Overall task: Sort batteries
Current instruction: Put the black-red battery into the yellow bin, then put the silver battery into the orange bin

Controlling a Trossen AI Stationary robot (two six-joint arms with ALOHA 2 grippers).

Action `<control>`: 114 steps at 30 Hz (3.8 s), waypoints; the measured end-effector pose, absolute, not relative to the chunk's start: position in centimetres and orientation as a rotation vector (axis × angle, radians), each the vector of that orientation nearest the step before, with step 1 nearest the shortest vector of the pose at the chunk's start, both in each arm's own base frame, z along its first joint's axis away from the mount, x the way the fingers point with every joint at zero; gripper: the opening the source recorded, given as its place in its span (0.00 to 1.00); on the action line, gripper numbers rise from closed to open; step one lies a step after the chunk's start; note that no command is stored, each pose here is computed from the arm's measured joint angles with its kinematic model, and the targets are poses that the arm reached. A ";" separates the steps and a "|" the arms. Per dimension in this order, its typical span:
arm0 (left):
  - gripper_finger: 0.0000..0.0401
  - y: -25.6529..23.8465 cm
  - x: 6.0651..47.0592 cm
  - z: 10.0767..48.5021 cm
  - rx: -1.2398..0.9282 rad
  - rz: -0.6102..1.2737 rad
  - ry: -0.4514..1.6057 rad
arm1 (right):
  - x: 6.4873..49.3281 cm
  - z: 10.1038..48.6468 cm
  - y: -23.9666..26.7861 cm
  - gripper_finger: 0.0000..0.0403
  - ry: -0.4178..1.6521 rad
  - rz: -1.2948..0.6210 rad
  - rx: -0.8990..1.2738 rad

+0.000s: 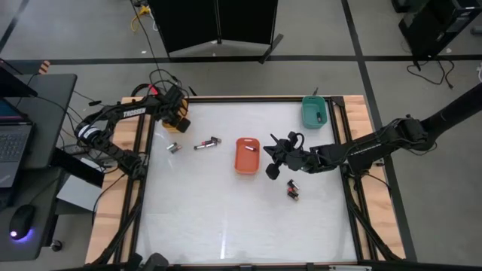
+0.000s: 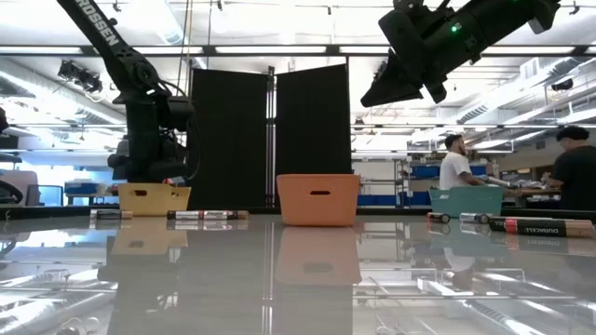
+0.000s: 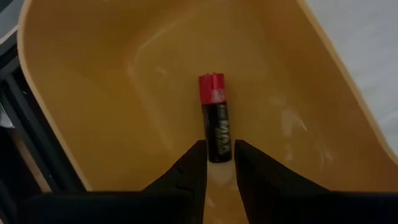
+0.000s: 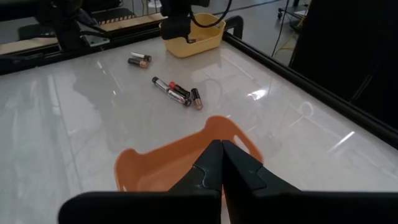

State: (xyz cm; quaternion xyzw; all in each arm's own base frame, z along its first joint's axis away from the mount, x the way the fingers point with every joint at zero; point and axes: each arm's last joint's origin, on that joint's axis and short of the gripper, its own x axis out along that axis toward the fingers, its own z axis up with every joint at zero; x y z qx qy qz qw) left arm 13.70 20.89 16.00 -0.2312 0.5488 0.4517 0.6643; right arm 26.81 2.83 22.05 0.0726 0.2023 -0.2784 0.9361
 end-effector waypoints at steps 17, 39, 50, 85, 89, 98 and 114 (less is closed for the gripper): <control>0.23 17.7 13.5 22.0 -0.373 1.044 1.009 | 26.8 22.0 2.9 0.03 0.415 -0.565 0.145; 0.03 6.9 15.0 26.4 -0.124 0.594 0.724 | 26.7 22.1 3.5 0.03 0.423 -0.537 0.114; 0.02 4.1 16.5 23.1 -0.085 0.283 0.509 | 29.2 20.9 4.0 0.05 0.388 -0.327 0.088; 0.47 6.9 19.3 15.6 -0.126 0.476 0.961 | 29.1 20.9 3.7 0.04 0.413 -0.288 0.008; 0.47 7.4 19.3 15.1 -0.132 0.469 0.988 | 29.1 20.7 3.7 0.06 0.431 -0.289 0.003; 0.47 8.7 19.7 13.9 -0.156 0.460 1.001 | 29.0 20.6 3.7 0.03 0.448 -0.285 -0.010; 0.20 8.5 19.8 12.5 -0.214 0.366 1.097 | 29.0 20.5 3.7 0.04 0.457 -0.280 -0.024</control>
